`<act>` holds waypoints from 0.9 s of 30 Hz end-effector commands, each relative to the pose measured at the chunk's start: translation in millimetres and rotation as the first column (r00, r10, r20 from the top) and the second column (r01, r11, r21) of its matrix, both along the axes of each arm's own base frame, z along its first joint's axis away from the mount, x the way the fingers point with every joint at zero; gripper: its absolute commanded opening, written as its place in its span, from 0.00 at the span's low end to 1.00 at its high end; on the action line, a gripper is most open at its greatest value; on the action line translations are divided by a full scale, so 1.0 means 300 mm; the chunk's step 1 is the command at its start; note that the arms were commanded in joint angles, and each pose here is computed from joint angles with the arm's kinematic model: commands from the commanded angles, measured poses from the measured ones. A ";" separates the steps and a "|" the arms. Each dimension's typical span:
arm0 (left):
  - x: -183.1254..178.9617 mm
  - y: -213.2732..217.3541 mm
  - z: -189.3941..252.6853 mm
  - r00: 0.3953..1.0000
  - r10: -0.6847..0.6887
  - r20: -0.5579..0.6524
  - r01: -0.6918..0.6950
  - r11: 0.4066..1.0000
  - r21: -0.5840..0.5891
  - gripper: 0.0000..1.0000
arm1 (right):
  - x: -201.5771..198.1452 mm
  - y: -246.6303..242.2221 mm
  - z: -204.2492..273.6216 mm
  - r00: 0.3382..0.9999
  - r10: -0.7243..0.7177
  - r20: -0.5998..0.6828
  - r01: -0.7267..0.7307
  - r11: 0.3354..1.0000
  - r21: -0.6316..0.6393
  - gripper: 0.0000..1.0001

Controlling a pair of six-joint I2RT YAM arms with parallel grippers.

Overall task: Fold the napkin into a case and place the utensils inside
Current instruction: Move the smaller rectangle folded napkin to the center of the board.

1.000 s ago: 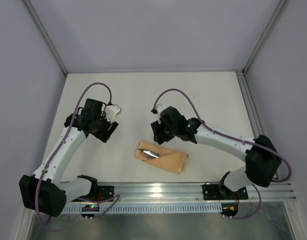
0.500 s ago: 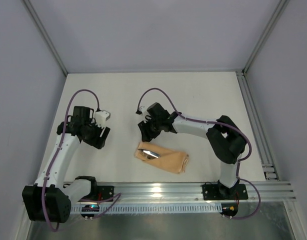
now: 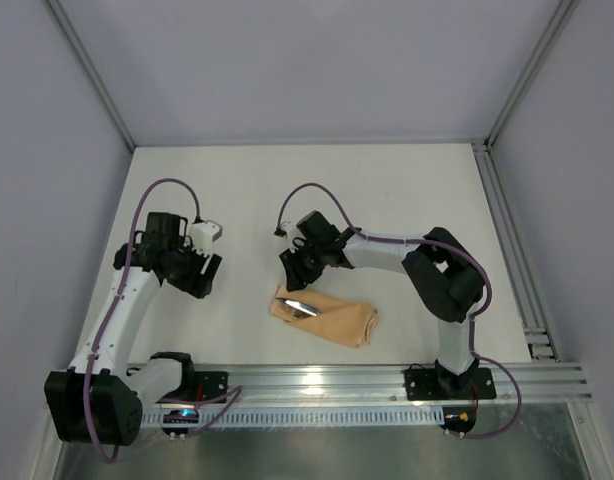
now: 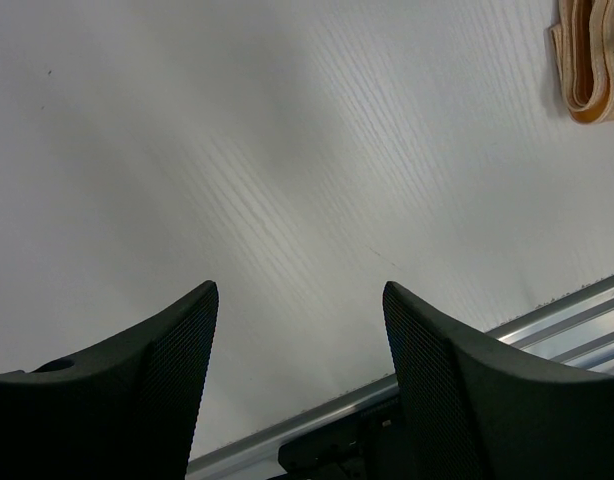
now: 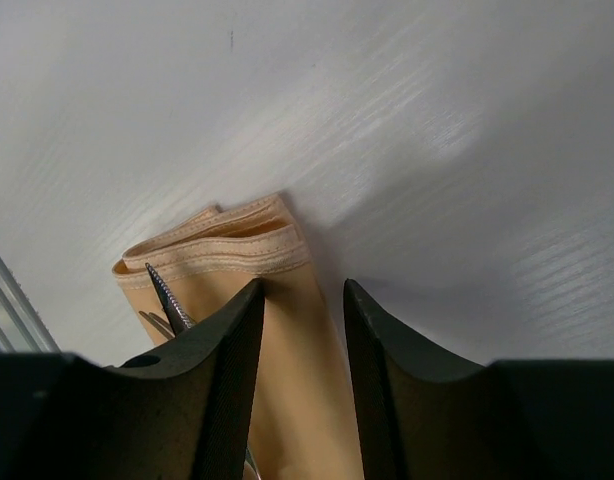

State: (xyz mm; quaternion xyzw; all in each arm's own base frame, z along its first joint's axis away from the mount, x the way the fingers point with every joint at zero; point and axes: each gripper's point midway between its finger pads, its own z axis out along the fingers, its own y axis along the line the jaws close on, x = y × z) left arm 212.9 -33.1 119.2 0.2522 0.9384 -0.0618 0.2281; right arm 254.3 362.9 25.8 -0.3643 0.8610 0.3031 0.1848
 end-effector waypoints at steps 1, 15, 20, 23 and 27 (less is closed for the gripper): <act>0.000 -0.009 0.018 1.000 -0.008 0.021 0.008 1.000 -0.022 0.69 | -0.044 0.002 -0.016 0.998 0.051 -0.042 -0.050 0.998 0.024 0.41; 0.002 -0.009 0.018 1.000 -0.009 0.023 0.010 1.000 -0.021 0.69 | -0.056 0.012 -0.024 0.995 0.047 -0.083 -0.042 0.997 0.063 0.13; 0.002 -0.005 0.023 0.999 -0.007 0.033 0.008 1.000 -0.014 0.69 | 0.027 0.007 -0.023 0.993 -0.060 -0.097 0.069 0.993 0.093 0.03; 0.003 -0.003 0.026 0.999 -0.006 0.037 0.007 1.000 -0.012 0.69 | 0.082 0.003 -0.014 0.988 -0.127 -0.083 0.136 0.984 0.112 0.03; 0.010 -0.002 0.026 0.999 -0.007 0.042 0.007 1.000 -0.010 0.69 | 0.167 -0.005 -0.004 0.974 -0.220 -0.050 0.224 0.968 0.116 0.03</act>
